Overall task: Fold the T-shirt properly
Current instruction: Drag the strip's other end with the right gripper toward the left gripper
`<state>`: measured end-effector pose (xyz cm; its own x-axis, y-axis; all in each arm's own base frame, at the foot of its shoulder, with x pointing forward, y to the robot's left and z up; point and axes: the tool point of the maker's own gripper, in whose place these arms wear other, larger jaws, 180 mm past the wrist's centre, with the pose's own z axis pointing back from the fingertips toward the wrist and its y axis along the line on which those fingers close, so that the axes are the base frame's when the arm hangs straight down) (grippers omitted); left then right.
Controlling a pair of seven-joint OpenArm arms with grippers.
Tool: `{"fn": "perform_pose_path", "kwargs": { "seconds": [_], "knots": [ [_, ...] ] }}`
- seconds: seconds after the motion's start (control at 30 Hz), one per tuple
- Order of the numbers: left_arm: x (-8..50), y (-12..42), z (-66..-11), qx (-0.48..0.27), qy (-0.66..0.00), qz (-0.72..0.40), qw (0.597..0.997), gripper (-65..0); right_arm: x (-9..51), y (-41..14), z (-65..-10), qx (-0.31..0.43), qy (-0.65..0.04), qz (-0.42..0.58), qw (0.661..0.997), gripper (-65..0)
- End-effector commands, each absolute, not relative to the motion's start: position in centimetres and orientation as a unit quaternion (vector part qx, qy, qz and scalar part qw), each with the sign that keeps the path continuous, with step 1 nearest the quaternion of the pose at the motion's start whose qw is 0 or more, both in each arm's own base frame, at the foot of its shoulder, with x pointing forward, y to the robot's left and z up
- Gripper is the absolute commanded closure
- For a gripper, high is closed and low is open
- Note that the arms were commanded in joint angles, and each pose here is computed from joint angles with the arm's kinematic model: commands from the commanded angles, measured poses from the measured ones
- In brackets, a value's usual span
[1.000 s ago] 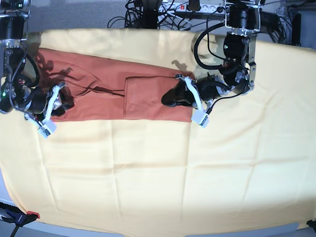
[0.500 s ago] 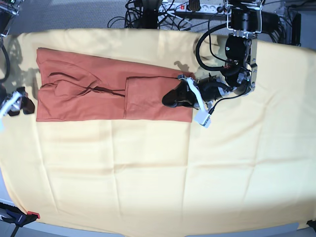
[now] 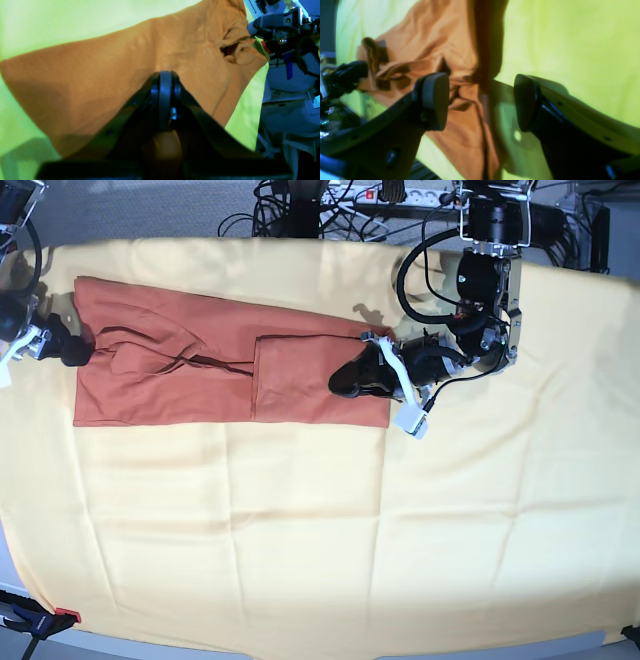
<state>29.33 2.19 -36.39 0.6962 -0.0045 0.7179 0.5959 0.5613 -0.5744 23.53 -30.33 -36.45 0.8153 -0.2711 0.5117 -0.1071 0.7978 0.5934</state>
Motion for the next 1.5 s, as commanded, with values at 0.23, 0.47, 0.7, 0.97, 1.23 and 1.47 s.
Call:
{"fn": "perform_pose_path", "kwargs": {
  "seconds": [0.23, 0.47, 0.7, 0.97, 1.23, 1.47],
  "knots": [
    [29.7, 2.5, -36.2, -0.422, -0.345, -0.190, 0.817, 0.0, 23.9, -29.2, -36.2, 0.334, -0.309, -0.046, 0.889, -42.3],
    [29.8, 2.5, -36.1, -0.422, -0.346, -0.190, 0.816, 0.0, 23.0, -24.9, -38.4, 0.370, -0.259, -0.017, 0.892, -42.2],
    [29.8, 2.5, -36.1, -0.422, -0.346, -0.191, 0.816, 0.0, 22.9, -24.0, -38.7, 0.376, -0.248, 0.001, 0.893, -16.4],
    [30.4, 1.8, -33.3, -0.463, -0.372, -0.177, 0.784, 0.0, 23.4, -24.2, -38.4, 0.371, -0.255, 0.003, 0.893, 0.0],
    [29.8, 3.6, -29.0, -0.519, -0.388, -0.175, 0.741, 0.0, 27.1, -28.0, -35.6, 0.289, -0.300, 0.023, 0.909, 0.0],
    [30.1, 9.0, -28.8, -0.483, -0.406, -0.155, 0.760, 0.0, 28.7, -30.3, -30.1, 0.196, -0.361, 0.083, 0.908, 0.0]
  ]
}}
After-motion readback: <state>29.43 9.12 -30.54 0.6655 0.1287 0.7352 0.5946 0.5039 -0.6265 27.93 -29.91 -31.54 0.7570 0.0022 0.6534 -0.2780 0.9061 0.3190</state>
